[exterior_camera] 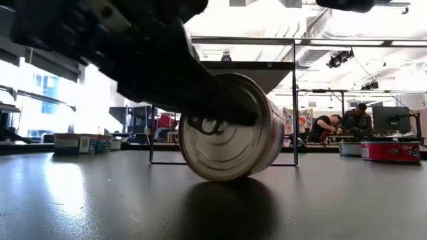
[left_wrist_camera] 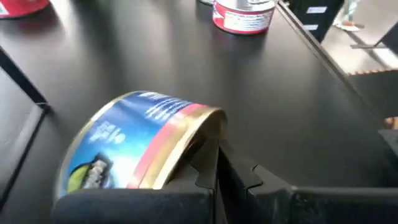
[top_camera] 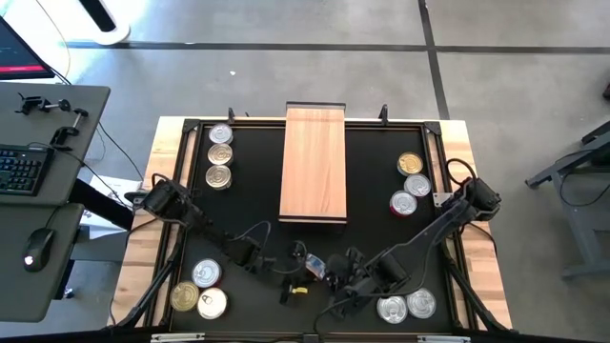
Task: Stack canned seafood by type on shelf
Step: Put the blue-pink tuna can on the shelf
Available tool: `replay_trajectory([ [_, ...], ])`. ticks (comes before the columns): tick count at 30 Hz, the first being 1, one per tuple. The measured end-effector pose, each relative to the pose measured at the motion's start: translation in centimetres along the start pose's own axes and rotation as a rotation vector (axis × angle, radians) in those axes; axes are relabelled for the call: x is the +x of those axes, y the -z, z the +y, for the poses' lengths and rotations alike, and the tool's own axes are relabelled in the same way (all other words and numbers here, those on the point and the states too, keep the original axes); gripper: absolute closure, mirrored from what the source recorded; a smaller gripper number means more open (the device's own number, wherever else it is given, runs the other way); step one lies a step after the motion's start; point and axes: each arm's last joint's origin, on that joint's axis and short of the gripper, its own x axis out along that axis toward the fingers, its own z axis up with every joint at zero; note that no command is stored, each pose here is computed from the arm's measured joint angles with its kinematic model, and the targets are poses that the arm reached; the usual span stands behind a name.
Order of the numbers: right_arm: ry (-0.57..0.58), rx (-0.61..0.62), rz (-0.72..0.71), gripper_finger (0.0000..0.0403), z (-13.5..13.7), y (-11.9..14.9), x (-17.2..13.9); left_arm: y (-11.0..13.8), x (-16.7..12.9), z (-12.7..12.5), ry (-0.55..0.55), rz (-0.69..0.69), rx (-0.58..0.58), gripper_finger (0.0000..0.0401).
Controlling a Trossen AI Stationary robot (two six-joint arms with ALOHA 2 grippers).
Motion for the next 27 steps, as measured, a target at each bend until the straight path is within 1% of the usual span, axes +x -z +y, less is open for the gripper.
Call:
replay_trajectory([
  [2,-0.002,-0.018,0.0,0.0403,0.0,0.0,0.0,-0.6,-0.5,-0.3,0.068,0.006,0.006,0.0401],
  [4,0.001,-0.031,-0.001,0.0403,-0.1,-0.1,0.1,-1.7,-1.4,-0.6,0.135,-0.013,0.001,0.0401],
  [6,0.017,-0.015,-0.001,0.0401,-0.5,-0.7,0.3,-2.8,-2.7,-0.6,0.159,0.004,0.006,0.0401],
  [9,0.011,-0.005,0.037,0.0383,-1.3,-1.8,0.7,-4.3,-5.1,-0.2,0.147,0.047,0.018,0.0401],
  [11,-0.005,0.013,0.075,0.0356,-1.8,-2.5,1.0,-5.6,-7.1,0.0,0.144,0.055,0.01,0.0401],
  [13,-0.013,0.029,0.104,0.0317,-2.3,-3.1,1.3,-6.7,-9.4,0.2,0.128,0.065,0.01,0.0401],
  [18,-0.011,0.011,0.114,0.0199,-3.2,-4.1,1.9,-8.3,-14.4,0.4,0.068,0.058,-0.012,0.0401],
  [21,-0.006,-0.023,0.109,0.0138,-3.5,-4.5,2.0,-8.7,-17.1,0.3,0.03,0.039,-0.043,0.0401],
  [24,0.038,-0.058,0.083,0.0097,-3.9,-4.8,2.6,-9.0,-19.0,-0.1,0.007,0.008,-0.07,0.0401],
  [27,0.071,-0.074,0.095,0.0079,-4.2,-4.5,3.9,-9.2,-20.2,-0.7,-0.011,-0.038,-0.098,0.0401],
])
